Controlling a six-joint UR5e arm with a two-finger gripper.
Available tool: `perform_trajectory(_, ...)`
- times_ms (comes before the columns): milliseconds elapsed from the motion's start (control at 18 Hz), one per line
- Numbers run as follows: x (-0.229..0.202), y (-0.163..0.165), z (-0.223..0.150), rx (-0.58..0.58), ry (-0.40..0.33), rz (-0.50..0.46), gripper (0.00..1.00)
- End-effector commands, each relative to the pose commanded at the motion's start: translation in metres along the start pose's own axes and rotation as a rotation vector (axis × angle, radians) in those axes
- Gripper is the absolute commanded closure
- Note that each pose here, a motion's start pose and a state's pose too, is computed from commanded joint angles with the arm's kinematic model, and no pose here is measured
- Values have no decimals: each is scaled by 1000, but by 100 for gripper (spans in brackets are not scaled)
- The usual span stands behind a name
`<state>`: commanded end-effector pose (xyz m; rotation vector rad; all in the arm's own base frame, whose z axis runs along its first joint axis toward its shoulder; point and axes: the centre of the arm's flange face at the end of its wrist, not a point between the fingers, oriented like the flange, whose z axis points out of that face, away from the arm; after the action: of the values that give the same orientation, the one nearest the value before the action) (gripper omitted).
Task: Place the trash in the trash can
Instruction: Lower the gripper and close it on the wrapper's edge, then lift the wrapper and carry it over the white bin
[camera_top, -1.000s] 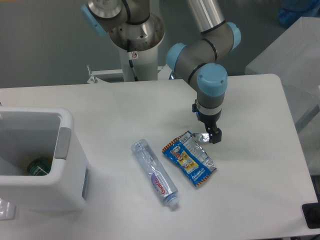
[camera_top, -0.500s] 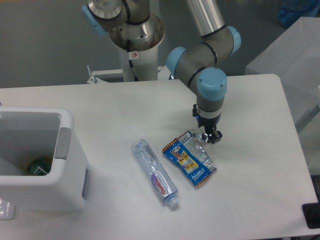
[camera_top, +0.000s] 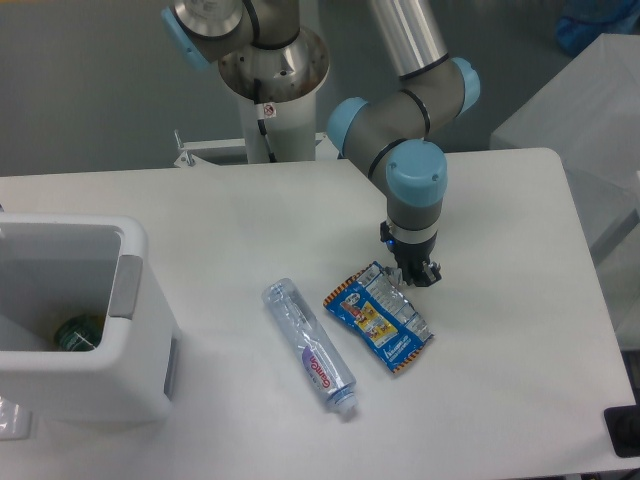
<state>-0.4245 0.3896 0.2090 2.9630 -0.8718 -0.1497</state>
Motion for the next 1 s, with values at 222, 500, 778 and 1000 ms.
perform_trajectory(222, -3, -1, -7, 10, -14, -33, 97)
perform_trajectory(500, -2, 0, -19, 18, -20, -47, 98)
perform_trajectory(778, 0, 19, -94, 202, -19, -106, 98)
perform_trajectory(1000, -21, 12, -158, 350, -41, -297, 98)
